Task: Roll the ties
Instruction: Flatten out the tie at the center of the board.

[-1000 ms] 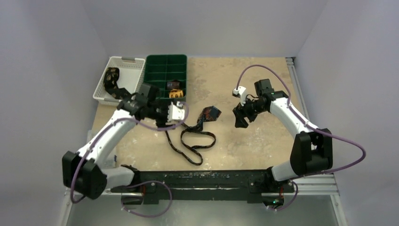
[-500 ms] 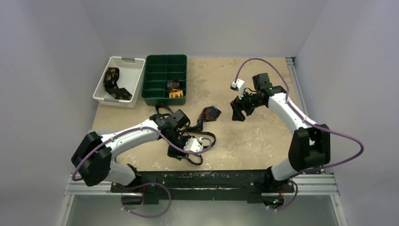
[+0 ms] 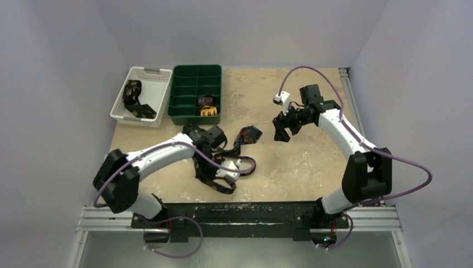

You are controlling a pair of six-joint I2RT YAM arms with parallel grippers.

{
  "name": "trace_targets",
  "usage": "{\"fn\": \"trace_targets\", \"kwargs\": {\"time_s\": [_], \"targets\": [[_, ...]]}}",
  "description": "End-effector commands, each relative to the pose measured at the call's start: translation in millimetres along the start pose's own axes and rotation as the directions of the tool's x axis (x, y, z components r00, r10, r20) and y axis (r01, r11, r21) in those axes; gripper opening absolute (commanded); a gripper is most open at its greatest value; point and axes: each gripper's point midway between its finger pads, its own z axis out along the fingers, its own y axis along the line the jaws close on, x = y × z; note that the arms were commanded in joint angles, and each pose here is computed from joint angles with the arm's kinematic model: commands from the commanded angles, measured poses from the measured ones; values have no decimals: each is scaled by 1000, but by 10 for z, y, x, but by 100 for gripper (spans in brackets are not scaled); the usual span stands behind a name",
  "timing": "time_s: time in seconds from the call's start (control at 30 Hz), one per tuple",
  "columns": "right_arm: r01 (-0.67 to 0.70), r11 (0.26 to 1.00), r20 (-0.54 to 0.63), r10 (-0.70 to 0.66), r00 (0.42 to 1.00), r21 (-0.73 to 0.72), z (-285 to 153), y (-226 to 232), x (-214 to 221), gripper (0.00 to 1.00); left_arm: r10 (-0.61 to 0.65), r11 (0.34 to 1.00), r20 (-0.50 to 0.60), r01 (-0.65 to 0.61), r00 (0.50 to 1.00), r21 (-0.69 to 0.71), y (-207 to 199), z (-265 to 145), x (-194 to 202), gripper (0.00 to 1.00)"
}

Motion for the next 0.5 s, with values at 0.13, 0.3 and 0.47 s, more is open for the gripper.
{"fn": "trace_targets", "kwargs": {"time_s": [0.13, 0.3, 0.47], "targets": [[134, 986, 263, -155, 952, 94, -429, 13, -807, 82, 9, 996, 556, 44, 831, -81, -342, -2315, -1190, 0], [171, 981, 375, -192, 907, 91, -688, 164, -1161, 98, 180, 959, 722, 45, 668, -280, -420, -3552, -1646, 0], [269, 959, 391, -282, 876, 89, -699, 417, -1203, 99, 474, 827, 781, 98, 407, -553, -515, -4817, -1866, 0]]}}
